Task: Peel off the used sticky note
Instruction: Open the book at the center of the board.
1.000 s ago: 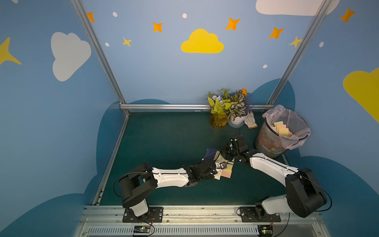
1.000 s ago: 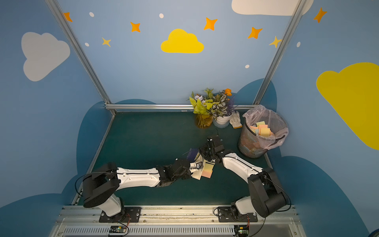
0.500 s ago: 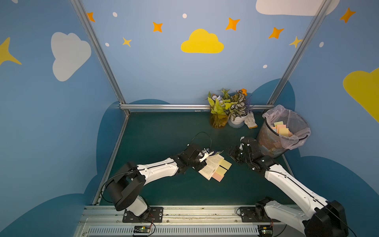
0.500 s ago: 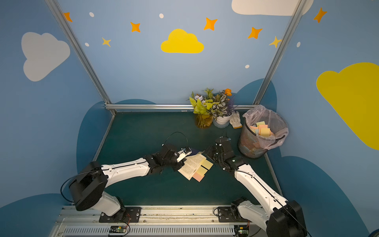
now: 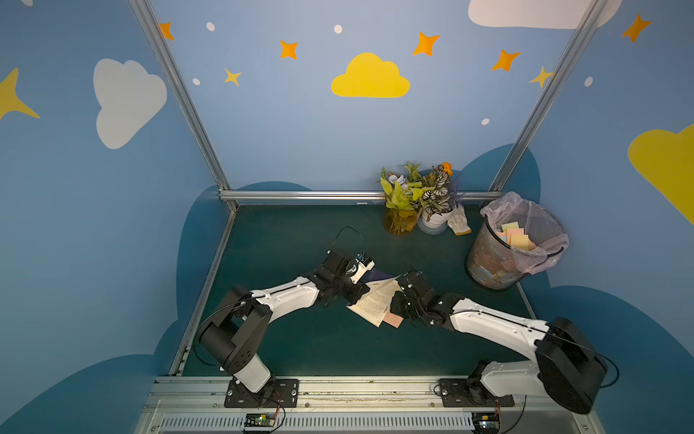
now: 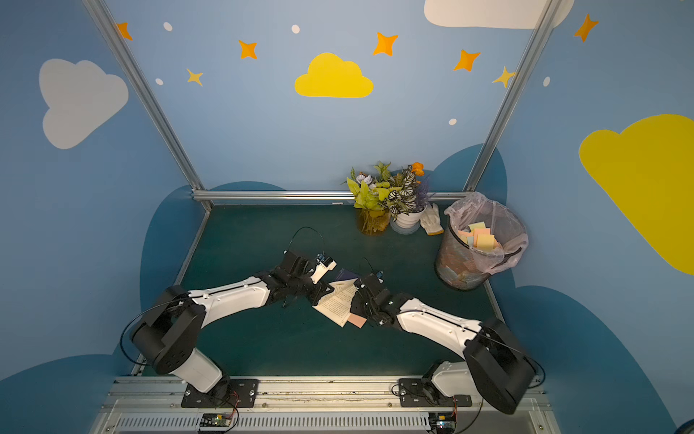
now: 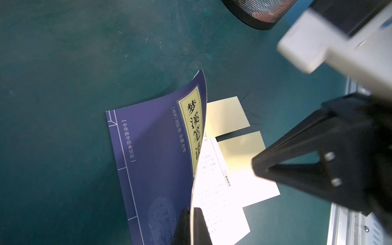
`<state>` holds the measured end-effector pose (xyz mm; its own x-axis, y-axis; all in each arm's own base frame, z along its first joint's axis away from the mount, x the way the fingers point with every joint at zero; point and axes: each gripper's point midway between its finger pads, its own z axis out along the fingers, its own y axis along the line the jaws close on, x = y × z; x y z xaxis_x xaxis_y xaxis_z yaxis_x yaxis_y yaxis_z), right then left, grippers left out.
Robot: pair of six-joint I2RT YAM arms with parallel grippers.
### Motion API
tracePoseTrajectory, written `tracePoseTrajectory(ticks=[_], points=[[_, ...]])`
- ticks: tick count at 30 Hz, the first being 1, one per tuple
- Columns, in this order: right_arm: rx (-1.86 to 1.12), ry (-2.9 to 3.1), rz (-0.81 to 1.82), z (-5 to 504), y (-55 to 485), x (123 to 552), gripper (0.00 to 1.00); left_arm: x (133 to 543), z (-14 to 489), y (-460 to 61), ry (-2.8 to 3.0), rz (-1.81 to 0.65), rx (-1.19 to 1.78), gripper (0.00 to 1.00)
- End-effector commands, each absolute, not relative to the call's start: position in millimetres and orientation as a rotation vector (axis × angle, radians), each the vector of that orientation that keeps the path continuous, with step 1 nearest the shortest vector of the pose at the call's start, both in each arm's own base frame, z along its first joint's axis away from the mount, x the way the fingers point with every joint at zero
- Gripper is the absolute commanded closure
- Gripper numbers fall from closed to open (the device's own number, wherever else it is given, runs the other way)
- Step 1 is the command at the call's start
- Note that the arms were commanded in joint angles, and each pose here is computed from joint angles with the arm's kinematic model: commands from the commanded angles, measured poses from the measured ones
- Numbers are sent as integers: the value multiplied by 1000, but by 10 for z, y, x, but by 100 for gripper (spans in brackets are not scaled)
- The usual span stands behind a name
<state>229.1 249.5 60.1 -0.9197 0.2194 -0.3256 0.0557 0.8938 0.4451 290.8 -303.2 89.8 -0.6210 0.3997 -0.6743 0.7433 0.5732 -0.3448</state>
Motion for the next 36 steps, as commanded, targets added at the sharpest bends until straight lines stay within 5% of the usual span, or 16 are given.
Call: tracePoseTrajectory(ticks=[1, 15, 25, 29, 36], points=[[110, 2620, 629, 749, 2844, 2500, 95, 2906, 825, -3001, 2335, -905, 853, 97], [174, 2820, 476, -8, 3014, 2458, 100, 3181, 801, -2532, 2421, -982, 620, 97], [79, 2743, 579, 369, 3116, 2558, 99, 3297, 427, -2101, 2567, -1002, 317, 97], [39, 2683, 625, 760, 3080, 2639, 90, 3317, 279, -2030, 2596, -986, 275, 97], [168, 2610, 704, 1167, 2506, 2681, 51, 3349, 267, -2008, 2587, -981, 261, 97]])
